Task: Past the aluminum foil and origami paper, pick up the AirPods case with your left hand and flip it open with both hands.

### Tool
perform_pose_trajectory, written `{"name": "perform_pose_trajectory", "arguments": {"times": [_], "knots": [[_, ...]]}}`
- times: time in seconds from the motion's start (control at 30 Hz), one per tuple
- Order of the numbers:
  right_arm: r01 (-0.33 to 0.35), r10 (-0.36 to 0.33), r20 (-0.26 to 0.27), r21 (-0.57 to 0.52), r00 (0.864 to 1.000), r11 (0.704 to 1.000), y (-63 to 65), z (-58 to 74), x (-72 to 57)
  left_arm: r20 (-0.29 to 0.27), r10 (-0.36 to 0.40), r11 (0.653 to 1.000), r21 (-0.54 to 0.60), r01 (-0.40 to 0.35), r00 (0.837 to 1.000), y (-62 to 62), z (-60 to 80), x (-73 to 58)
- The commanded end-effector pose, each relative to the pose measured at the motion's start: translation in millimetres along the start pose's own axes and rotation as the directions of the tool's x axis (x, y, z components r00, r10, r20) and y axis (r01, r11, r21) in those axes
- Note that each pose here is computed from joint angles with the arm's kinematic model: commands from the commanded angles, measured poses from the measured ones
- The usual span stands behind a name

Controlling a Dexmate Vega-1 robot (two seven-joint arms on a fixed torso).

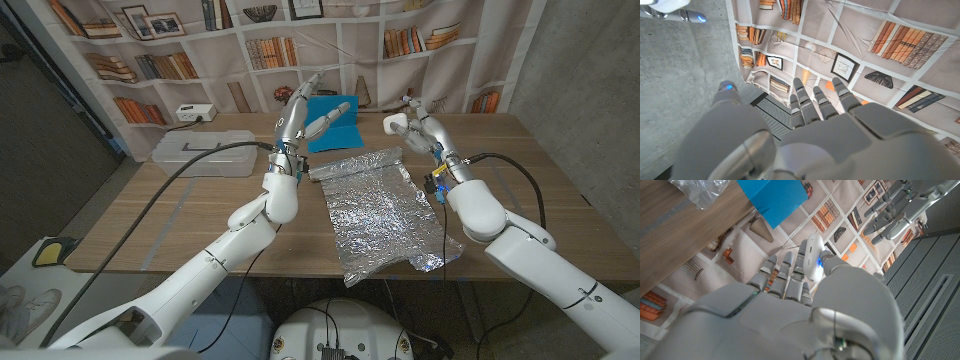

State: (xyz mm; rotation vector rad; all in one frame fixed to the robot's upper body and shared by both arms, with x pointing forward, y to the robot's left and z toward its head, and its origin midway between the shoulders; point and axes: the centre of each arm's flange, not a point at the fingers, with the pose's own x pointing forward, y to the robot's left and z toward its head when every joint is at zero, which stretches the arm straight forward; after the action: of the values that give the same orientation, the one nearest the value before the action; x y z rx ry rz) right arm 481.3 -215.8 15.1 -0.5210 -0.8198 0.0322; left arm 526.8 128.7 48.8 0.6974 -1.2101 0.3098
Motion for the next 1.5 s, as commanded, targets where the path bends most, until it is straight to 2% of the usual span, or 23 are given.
{"name": "perform_pose_trajectory", "arguments": {"times": [0.03, 0.33, 0.6, 0.87, 1.13, 1.5], "knots": [[-0.005, 0.006, 0.019, -0.026, 1.000, 1.000, 1.7, 0.4, -1.6, 0.033, -0.019, 0.997, 0.075, 0.016, 0.999, 0.7, 4.8, 1.2], [-0.010, 0.012, 0.035, -0.042, 0.999, 0.999, 2.1, 3.2, -3.2, 0.041, -0.019, 0.995, 0.096, 0.015, 0.999, 2.5, 6.0, 5.7], [-0.007, 0.011, 0.063, -0.060, 0.998, 0.998, 9.6, 9.5, -5.0, 0.040, -0.026, 0.996, 0.086, 0.022, 0.999, -5.8, 5.9, 1.4], [-0.006, 0.011, 0.072, -0.078, 0.997, 0.997, 14.3, 16.4, -3.2, 0.065, -0.022, 0.995, 0.098, 0.016, 0.998, -10.1, 9.3, 0.9], [-0.002, 0.009, 0.068, -0.100, 0.998, 0.995, 15.0, 20.3, -2.6, 0.082, -0.049, 0.994, 0.104, 0.040, 0.995, -18.3, 13.2, 0.8], [-0.005, 0.012, 0.059, -0.113, 0.998, 0.994, 14.9, 21.9, -2.7, 0.094, -0.065, 0.993, 0.108, 0.054, 0.993, -23.2, 16.5, 3.9]]}}
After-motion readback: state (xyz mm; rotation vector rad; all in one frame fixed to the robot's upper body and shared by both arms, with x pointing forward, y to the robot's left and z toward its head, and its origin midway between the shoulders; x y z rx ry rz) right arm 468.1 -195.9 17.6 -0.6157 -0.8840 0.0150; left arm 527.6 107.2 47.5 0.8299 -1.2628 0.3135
